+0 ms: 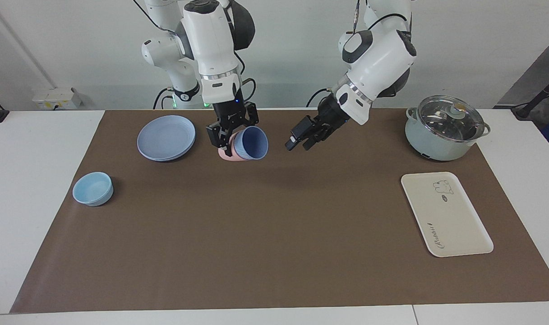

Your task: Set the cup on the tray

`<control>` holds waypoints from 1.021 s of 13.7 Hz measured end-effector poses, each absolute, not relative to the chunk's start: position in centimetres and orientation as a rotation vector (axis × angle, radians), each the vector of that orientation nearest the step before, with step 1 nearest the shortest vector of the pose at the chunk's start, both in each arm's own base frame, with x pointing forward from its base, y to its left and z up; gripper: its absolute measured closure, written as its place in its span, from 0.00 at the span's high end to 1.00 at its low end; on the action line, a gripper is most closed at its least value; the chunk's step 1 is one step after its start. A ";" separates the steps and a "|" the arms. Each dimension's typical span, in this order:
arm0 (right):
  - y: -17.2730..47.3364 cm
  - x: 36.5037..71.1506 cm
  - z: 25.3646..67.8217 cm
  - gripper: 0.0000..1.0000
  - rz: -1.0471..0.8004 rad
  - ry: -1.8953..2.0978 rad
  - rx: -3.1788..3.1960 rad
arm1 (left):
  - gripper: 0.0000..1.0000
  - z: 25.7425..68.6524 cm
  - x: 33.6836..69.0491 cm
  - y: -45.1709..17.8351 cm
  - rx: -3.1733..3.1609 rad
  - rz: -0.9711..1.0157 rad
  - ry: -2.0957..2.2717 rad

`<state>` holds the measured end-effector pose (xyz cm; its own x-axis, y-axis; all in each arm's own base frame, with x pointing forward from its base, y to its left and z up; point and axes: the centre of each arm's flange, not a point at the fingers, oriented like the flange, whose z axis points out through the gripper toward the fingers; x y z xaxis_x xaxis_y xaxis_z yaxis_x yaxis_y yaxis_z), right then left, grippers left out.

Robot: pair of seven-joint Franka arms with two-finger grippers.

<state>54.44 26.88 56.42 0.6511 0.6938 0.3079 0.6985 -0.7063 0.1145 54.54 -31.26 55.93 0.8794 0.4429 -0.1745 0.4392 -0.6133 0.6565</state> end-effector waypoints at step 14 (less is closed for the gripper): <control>28.3 53.8 55.8 0.85 -0.510 -1.220 -2.866 | 0.08 54.6 52.0 -37.4 2.290 -0.014 0.587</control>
<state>53.82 28.30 55.82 0.6492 0.7042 0.2875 0.6994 -0.7012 0.1383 51.99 -37.36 54.64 0.8943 0.4078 -0.1841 0.4161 -0.6070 0.6771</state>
